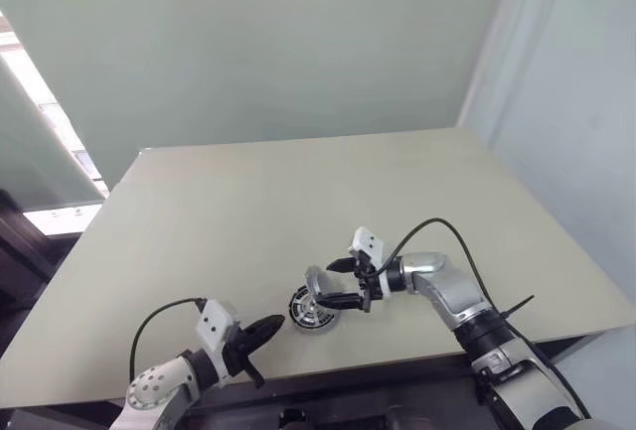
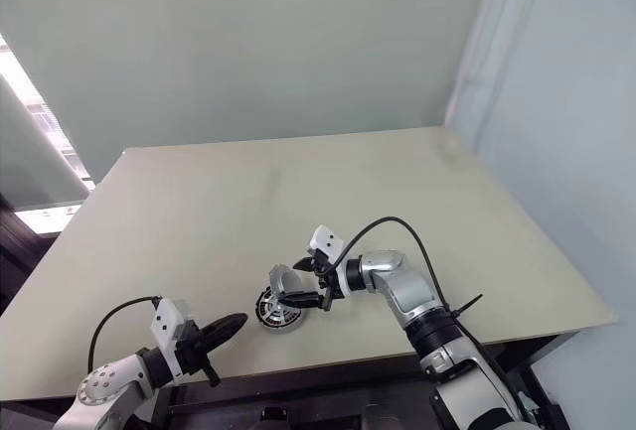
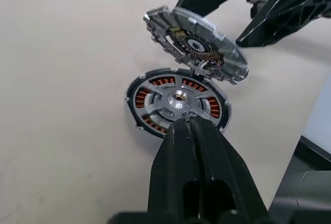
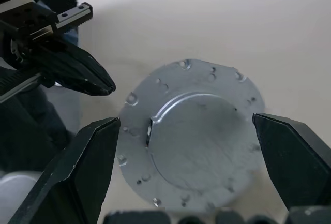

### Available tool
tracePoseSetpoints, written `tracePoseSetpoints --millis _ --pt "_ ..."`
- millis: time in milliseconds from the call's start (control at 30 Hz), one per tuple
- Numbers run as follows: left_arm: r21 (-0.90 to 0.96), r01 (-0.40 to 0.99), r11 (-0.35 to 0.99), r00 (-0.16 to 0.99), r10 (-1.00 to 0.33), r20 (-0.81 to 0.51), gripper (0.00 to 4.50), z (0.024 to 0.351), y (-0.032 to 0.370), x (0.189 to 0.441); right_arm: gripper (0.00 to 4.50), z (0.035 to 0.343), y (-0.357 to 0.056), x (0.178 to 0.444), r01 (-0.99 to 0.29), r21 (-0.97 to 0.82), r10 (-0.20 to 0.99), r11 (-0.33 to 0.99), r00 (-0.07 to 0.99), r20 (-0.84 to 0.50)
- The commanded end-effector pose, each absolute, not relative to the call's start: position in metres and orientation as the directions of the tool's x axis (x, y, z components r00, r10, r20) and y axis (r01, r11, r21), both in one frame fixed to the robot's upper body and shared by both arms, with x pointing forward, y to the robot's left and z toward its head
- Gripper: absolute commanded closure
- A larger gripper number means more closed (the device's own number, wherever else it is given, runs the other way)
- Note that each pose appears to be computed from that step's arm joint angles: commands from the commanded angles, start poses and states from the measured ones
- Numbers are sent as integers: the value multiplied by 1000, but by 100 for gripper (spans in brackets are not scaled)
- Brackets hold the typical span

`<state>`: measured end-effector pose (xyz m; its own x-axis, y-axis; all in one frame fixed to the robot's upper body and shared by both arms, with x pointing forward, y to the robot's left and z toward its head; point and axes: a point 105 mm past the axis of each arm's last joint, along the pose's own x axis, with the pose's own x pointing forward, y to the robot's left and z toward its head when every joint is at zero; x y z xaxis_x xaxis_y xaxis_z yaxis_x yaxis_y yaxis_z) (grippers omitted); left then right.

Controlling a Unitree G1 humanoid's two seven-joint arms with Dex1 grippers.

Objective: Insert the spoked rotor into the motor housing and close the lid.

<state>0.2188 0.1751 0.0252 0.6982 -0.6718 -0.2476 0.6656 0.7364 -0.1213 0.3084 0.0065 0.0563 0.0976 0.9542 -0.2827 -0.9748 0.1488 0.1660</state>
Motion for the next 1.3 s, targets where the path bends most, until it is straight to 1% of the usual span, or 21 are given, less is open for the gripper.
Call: tracePoseSetpoints --millis 33,200,333,433,533,633,733,800,967,1133,1300 --pt "-86 679 729 704 -680 -204 448 40 175 222 0 65 16 314 -983 123 959 134 98 -265" --pt "-78 676 733 709 -676 -202 448 42 176 222 0 54 23 315 -968 192 959 163 110 -259" --pt "-75 674 735 712 -673 -201 448 43 177 222 0 71 23 307 -940 326 985 101 49 -164" --pt "-75 674 734 711 -674 -202 448 42 177 222 0 83 18 303 -920 387 993 60 16 -115" --pt "-80 677 732 708 -677 -201 448 41 175 222 0 100 10 308 -897 438 998 54 45 -32" --pt "-83 679 729 706 -680 -200 448 40 173 222 0 107 5 313 -887 456 997 71 81 1" --pt "-87 685 723 700 -686 -198 448 40 171 222 0 99 -13 328 -892 413 982 187 183 -48" --pt "-87 687 722 698 -688 -198 448 39 171 222 0 91 -19 332 -892 393 975 221 209 -75" --pt "-87 690 718 695 -691 -198 448 40 171 223 0 72 -17 329 -908 353 973 227 193 -129" --pt "-86 693 716 692 -694 -199 448 40 171 222 0 60 -7 324 -906 372 977 204 165 -134" --pt "-84 694 715 691 -694 -202 448 41 172 222 0 54 4 319 -905 384 981 181 140 -132"
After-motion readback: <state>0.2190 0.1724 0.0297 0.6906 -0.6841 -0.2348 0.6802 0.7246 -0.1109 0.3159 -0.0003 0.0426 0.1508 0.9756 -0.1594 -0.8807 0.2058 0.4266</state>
